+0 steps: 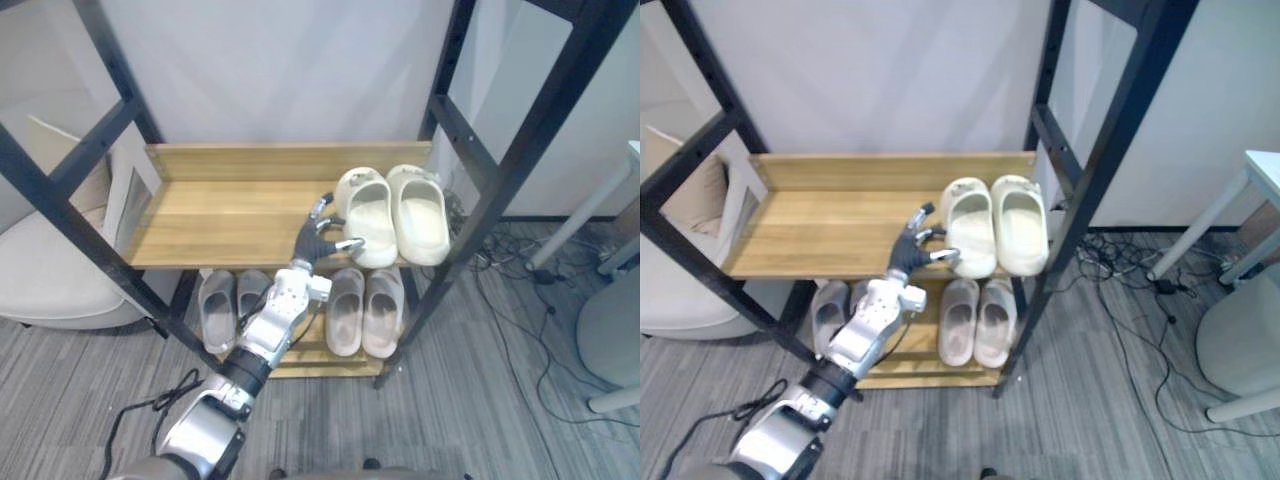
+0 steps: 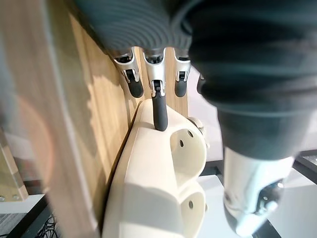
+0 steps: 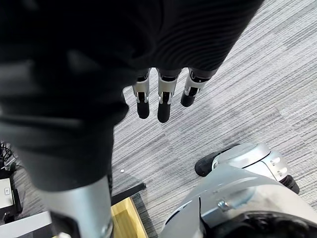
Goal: Organize the slippers on the shoe rack
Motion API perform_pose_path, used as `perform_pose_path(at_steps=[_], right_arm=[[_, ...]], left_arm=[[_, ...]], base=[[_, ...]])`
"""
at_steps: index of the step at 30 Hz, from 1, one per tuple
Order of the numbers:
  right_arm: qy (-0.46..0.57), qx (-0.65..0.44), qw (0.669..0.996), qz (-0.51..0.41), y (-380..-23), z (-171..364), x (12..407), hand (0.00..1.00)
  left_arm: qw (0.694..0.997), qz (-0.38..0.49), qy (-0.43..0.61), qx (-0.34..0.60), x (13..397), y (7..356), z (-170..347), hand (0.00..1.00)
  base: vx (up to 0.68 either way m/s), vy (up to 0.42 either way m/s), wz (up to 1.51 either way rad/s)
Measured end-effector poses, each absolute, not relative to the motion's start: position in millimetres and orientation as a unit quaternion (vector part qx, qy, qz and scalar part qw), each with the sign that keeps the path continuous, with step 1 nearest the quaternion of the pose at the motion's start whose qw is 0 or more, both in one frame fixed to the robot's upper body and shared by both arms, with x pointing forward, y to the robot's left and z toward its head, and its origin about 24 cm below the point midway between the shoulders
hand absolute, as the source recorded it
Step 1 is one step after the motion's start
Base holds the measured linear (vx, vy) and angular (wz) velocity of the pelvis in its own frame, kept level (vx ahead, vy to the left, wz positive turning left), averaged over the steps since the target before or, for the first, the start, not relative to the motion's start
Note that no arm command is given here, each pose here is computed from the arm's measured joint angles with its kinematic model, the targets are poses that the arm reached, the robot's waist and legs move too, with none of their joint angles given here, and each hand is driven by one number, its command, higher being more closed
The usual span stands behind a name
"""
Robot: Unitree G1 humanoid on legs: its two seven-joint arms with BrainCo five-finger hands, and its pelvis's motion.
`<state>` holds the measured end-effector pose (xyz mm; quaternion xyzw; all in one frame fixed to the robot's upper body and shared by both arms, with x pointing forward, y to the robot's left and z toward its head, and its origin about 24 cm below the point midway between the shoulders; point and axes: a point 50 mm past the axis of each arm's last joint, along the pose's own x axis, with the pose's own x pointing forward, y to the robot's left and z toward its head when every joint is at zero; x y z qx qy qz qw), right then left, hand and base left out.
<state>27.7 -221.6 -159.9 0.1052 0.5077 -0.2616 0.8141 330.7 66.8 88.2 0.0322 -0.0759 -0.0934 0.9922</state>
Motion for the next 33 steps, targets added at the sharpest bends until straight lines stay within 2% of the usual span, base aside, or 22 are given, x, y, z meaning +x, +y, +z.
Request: perform_pose_path(at_steps=[13, 23, 27, 33], right_arm=[[0.499, 0.107, 0.819, -0.262, -223, -159, 35, 0.0], [0.5, 0.104, 0.822, -0.252, -225, -159, 34, 0.0], [0.503, 0.1, 0.821, -0.251, -226, -159, 32, 0.0], [0.507, 0.091, 0.823, -0.238, -226, -159, 33, 0.0]], left_arm=[[0.991, -0.087, -0.104, 0.024, 325, 74, 103, 0.0], [0.964, -0.195, -0.168, -0.062, 270, 54, 122, 0.0], [0.953, -0.253, -0.128, -0.111, 248, 42, 106, 0.0], [0.941, -0.312, -0.052, -0.123, 217, 38, 71, 0.0]], base=[[0.0, -0.001, -0.01], [-0.01, -0.004, 0.05], [-0.04, -0.003, 0.09], [-0.01, -0.005, 0.06]])
